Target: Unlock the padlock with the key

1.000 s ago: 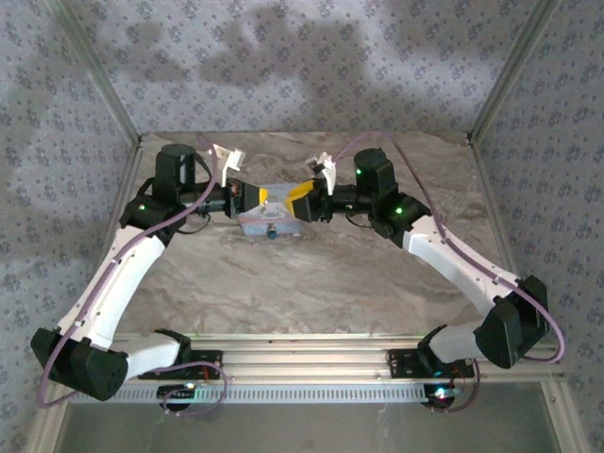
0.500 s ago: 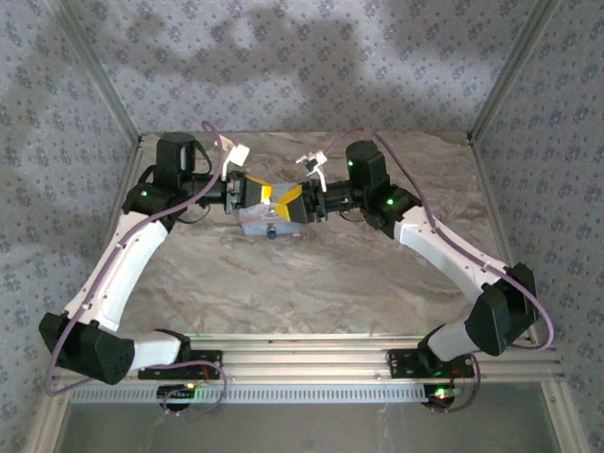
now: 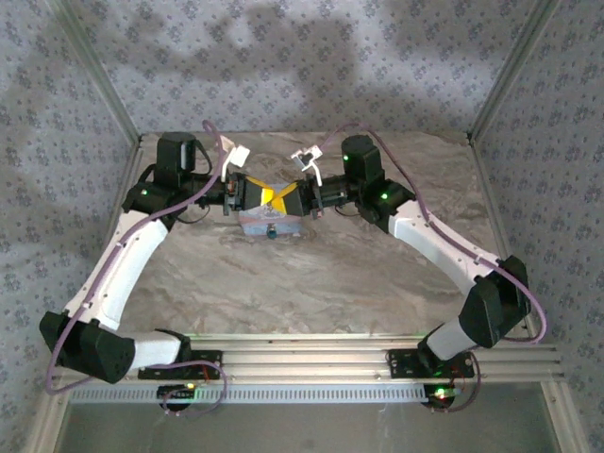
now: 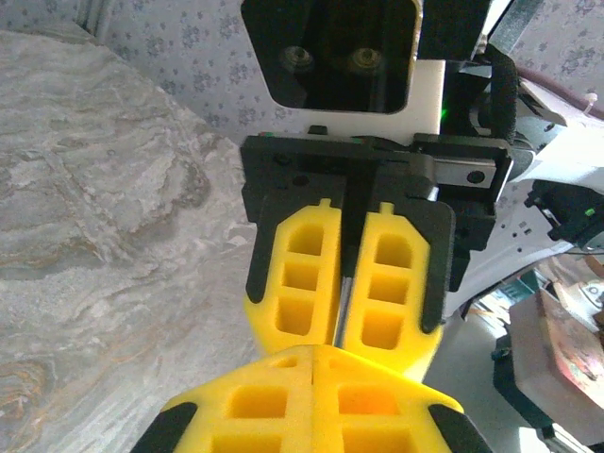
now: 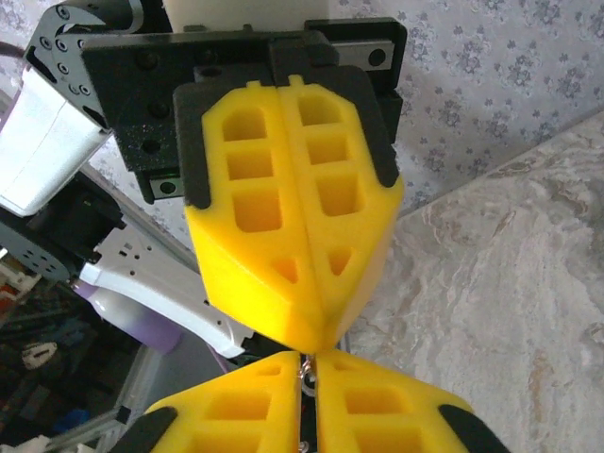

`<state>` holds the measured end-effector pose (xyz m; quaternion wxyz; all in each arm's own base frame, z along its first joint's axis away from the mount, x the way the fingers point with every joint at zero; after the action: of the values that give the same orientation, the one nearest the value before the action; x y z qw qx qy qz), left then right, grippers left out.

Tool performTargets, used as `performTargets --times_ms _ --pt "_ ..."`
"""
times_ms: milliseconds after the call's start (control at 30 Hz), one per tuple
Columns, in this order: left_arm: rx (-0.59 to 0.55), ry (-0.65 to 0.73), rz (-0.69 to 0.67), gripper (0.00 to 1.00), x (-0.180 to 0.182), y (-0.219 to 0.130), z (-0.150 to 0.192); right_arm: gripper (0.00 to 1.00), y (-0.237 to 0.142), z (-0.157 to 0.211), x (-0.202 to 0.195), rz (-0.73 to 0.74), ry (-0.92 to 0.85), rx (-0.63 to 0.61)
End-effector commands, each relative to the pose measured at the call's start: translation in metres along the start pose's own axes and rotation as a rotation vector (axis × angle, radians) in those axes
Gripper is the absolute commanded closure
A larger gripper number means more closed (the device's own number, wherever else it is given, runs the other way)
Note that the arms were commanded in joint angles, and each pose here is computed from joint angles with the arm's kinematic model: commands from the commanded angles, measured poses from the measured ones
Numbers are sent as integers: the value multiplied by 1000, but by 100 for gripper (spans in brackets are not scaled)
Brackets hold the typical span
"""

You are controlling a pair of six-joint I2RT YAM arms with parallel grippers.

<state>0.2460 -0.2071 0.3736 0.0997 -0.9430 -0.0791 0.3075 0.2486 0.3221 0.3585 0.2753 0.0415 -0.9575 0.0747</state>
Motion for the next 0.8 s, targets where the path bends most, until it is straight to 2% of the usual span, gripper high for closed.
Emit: performTargets --times_ms 0,100,467,567,633,700,767 --pt "-2 39 29 100 -7 -1 -7 93 6 -8 9 -54 -27 5" --pt "-1 34 30 100 -6 0 -7 100 10 -6 8 -67 -15 16" --pt "-23 2 19 100 -1 2 -11 100 13 -5 0 -48 8 -36" --pt "-21 -1 17 100 0 3 -11 83 14 -3 3 -56 6 -36" --pt "-19 -4 18 100 1 3 -11 77 14 -3 4 -59 7 -31" --pt "-17 -9 18 100 2 4 -10 79 14 -2 2 -53 11 -29" --pt "-13 -13 22 100 2 4 -9 92 14 -1 0 -49 14 -29"
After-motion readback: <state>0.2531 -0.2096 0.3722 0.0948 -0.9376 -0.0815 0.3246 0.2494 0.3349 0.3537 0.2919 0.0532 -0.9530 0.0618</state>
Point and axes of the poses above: each hand's point on the last joint's axis, 136 mm out from that joint toward the fingers, its own y axis out along the fingers, its own x axis along the line the jaws close on, z = x × y, the point moved 4 cm from there along -y, back along the fingers, and after that the axes turned 1 degree about -y, right-handed, at the moved point
